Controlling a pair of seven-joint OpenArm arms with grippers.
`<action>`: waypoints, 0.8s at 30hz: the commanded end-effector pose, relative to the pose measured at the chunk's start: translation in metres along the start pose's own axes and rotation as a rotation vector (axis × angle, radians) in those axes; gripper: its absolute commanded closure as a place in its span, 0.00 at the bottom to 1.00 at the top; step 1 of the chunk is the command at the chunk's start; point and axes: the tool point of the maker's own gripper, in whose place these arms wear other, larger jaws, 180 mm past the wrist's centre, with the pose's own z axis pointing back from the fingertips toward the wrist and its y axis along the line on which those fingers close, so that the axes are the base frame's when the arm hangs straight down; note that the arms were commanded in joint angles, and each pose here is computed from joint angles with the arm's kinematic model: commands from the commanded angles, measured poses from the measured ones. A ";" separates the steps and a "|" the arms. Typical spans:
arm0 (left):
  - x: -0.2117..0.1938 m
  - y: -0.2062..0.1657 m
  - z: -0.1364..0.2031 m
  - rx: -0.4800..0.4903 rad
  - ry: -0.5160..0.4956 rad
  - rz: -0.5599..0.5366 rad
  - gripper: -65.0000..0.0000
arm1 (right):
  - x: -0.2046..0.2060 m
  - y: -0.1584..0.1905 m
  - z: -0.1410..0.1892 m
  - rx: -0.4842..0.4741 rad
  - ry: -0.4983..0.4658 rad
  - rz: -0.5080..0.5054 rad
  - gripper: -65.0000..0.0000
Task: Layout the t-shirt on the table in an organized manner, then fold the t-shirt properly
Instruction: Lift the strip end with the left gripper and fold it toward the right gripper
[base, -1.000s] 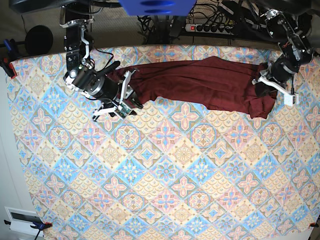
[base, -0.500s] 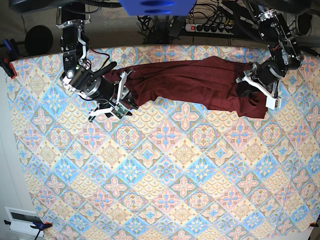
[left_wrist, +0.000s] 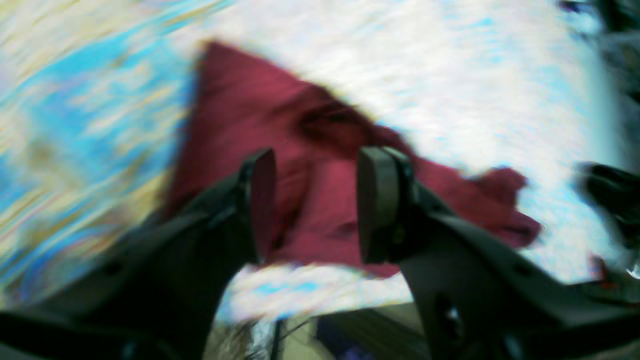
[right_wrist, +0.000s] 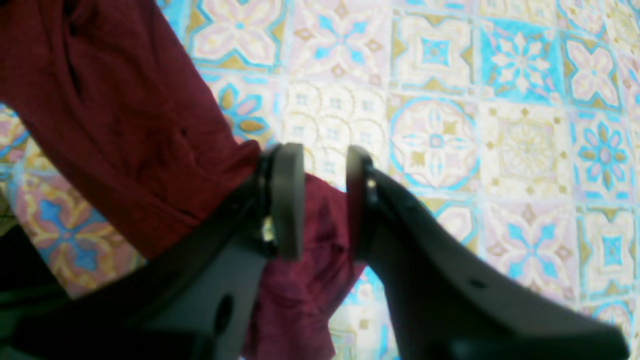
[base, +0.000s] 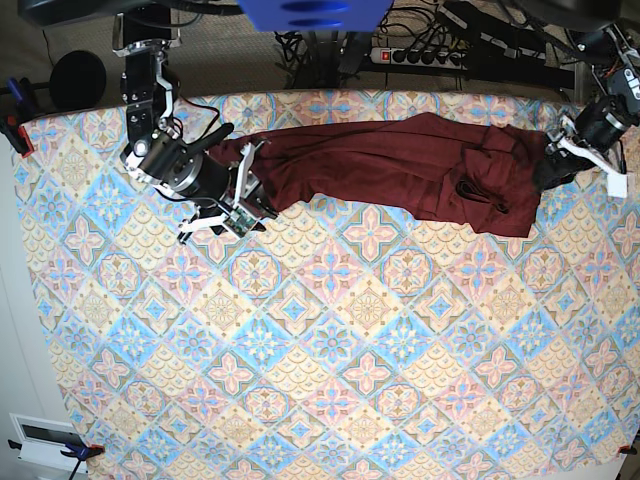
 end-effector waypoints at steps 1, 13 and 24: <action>0.009 0.004 0.002 0.003 -0.025 -0.007 0.60 | 0.014 -0.005 0.004 -0.013 -0.047 0.016 0.79; -0.059 -0.047 -0.072 -0.165 0.212 0.034 0.60 | 0.014 -0.005 0.004 -0.013 -0.048 0.015 0.79; -0.070 -0.117 -0.055 -0.340 0.225 -0.091 0.60 | 0.013 -0.004 0.003 -0.010 -0.039 0.016 0.78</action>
